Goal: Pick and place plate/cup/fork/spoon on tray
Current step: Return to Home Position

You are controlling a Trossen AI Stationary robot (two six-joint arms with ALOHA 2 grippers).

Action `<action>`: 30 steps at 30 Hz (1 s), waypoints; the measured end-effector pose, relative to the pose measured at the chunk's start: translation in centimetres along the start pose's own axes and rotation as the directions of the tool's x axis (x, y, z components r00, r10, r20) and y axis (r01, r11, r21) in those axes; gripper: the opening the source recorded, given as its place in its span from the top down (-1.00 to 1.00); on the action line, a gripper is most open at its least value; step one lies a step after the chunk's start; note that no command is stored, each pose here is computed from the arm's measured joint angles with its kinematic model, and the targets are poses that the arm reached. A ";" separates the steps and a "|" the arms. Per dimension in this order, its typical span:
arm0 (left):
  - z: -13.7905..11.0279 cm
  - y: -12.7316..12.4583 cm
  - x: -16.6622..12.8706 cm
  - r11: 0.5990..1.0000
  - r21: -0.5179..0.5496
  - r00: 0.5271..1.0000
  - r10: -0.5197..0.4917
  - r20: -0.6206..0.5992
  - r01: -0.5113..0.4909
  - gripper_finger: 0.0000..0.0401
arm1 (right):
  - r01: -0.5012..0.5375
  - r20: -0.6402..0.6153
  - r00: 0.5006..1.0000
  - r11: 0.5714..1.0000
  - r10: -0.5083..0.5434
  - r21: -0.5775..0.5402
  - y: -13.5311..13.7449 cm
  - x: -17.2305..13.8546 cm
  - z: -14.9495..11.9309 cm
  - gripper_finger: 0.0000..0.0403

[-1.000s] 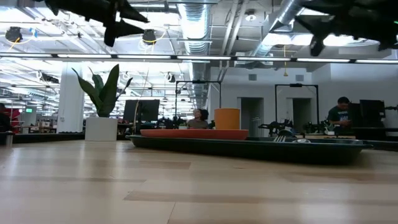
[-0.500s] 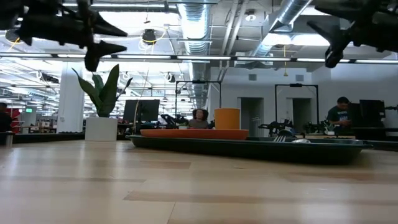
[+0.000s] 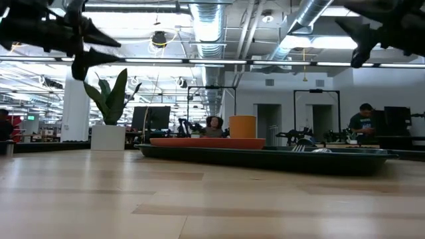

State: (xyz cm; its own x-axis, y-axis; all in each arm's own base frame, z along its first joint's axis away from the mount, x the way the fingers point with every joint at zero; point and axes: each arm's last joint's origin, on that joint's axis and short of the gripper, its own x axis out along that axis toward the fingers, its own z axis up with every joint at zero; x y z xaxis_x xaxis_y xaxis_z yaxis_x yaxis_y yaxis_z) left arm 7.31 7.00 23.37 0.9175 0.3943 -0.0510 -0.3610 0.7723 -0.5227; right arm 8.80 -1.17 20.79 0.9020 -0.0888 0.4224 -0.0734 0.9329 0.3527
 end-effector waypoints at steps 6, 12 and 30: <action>-2.6 1.8 0.3 1.000 -0.017 1.000 0.004 -0.024 -0.005 0.15 | 0.107 -0.099 0.989 0.993 -0.113 -0.058 -1.2 0.0 -1.0 0.19; -5.6 3.5 0.4 0.993 -0.111 0.999 -0.032 0.036 0.035 0.15 | 0.101 -0.094 0.990 0.991 -0.109 -0.086 -1.2 0.0 -0.9 0.18; -5.5 2.5 0.0 1.000 -0.014 0.992 -0.003 0.129 0.005 0.15 | 0.182 -0.294 0.932 0.976 -0.210 -0.120 -2.2 -0.6 -2.9 0.19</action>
State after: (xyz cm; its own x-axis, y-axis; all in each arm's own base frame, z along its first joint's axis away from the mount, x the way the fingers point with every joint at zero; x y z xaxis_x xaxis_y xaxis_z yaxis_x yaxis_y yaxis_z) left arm 7.30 6.21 17.38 0.8894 0.4531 0.0607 -0.3542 0.7670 -0.5350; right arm 9.67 -2.12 17.32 0.9816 -0.1762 0.0738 0.1439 0.9362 0.3207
